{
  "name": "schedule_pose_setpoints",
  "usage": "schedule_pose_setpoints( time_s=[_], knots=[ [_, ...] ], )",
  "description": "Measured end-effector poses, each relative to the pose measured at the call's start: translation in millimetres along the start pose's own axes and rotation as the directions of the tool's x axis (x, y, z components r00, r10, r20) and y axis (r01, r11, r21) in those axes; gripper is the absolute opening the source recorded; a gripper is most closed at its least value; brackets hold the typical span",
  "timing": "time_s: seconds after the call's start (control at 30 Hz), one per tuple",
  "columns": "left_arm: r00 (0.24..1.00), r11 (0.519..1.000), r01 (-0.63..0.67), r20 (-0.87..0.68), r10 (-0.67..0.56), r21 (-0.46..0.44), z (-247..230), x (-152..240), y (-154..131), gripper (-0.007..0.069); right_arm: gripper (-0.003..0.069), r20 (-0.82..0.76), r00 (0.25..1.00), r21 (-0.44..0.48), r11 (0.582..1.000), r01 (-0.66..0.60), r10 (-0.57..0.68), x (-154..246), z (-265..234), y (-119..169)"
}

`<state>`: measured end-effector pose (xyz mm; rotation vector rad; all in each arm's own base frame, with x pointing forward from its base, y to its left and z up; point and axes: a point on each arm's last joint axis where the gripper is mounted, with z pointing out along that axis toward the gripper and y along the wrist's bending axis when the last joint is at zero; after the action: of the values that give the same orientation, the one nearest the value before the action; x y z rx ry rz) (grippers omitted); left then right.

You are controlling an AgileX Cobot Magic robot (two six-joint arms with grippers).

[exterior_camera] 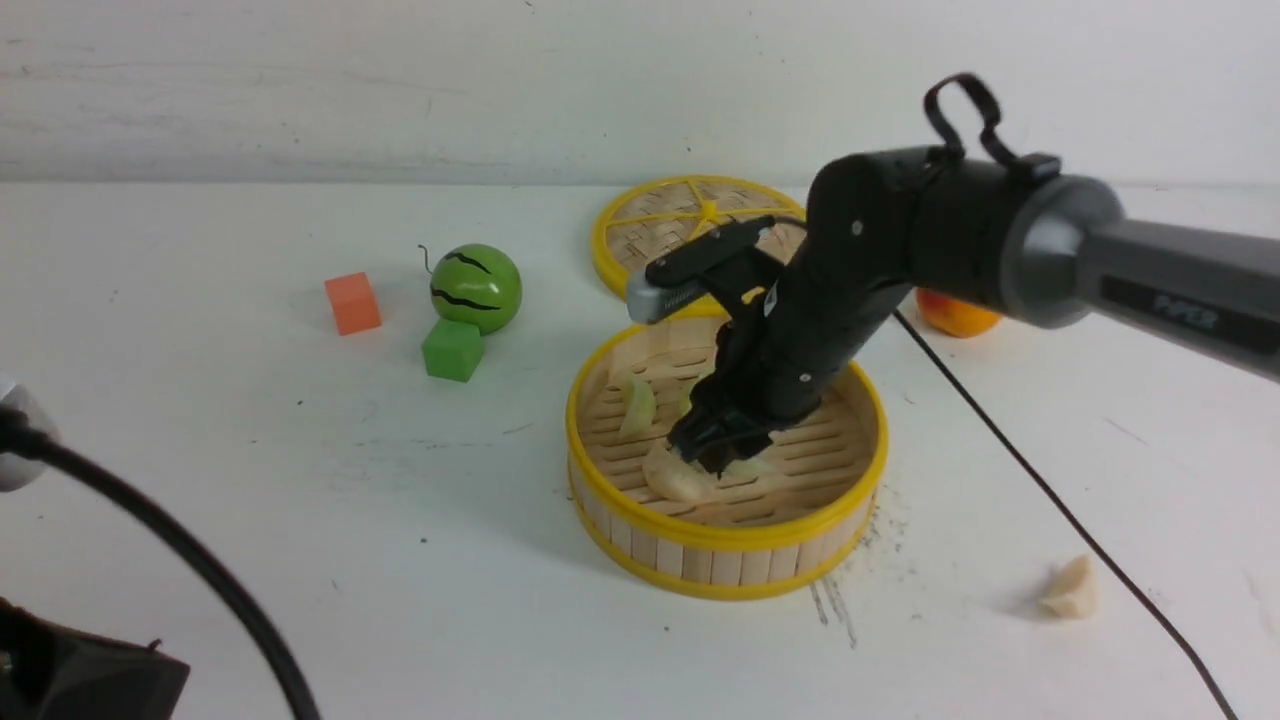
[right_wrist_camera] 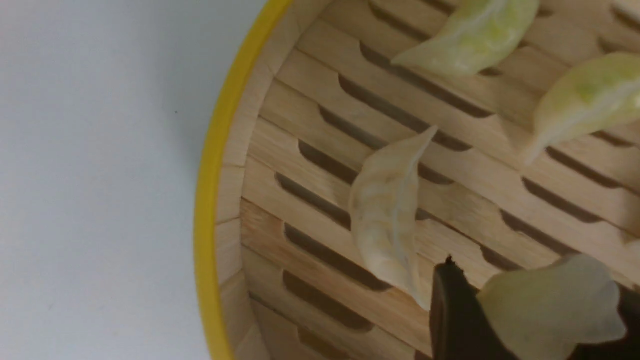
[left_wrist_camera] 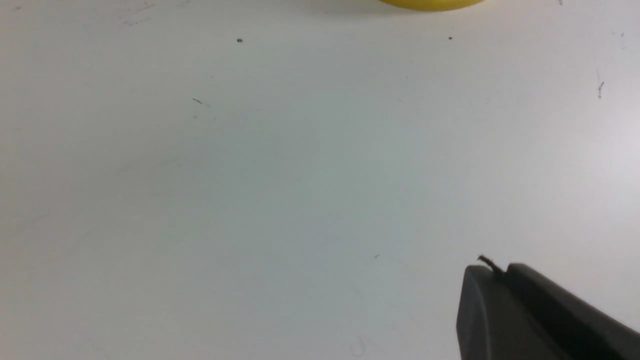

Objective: Put the dumplings into the steamer on the white table.
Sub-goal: 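Place the dumpling in the bamboo steamer basket with the right gripper, then reach for and grasp a dumpling lying on the table beside the steamer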

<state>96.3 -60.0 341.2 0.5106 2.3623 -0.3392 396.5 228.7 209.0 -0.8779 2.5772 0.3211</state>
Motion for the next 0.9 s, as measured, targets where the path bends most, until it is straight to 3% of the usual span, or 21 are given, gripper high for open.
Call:
schedule_pose_setpoints(
  time_s=[0.13, 0.23, 0.37, 0.5, 0.77, 0.9],
  knots=[
    [0.998, 1.000, -0.017, 0.063, 0.019, -0.022, -17.9, 8.5, 3.1, 0.0029, 0.0246, -0.026, 0.998, 0.019, 0.998, -0.053, 0.053, 3.4, 13.3, -3.6],
    [0.994, 0.999, -0.026, 0.108, 0.029, -0.034, -28.1, 13.4, 4.9, 0.0033, 0.0286, -0.023, 0.997, 0.040, 0.997, -0.069, 0.070, 2.4, 12.3, -5.0],
    [0.989, 0.998, -0.033, 0.141, 0.040, -0.051, -35.5, 17.1, 6.8, 0.0038, 0.0400, -0.042, 0.997, 0.075, 0.995, -0.069, 0.072, -0.7, 2.1, -7.5],
    [0.987, 0.998, -0.033, 0.156, 0.042, -0.059, -38.8, 18.9, 7.7, 0.0039, 0.0522, -0.029, 0.998, 0.098, 0.994, -0.055, 0.058, -11.2, -56.8, -2.3],
    [0.977, 0.999, -0.015, 0.210, 0.025, -0.049, -39.7, 14.2, 7.0, 0.0046, 0.0539, -0.006, 0.995, 0.122, 0.988, -0.098, 0.100, 10.9, -157.9, -4.8],
    [0.972, 0.999, -0.015, 0.235, 0.026, -0.046, -40.3, 12.0, 6.7, 0.0049, 0.0529, -0.073, 0.958, 0.164, 0.951, -0.262, 0.277, 65.4, -154.9, -30.5]
  ],
)
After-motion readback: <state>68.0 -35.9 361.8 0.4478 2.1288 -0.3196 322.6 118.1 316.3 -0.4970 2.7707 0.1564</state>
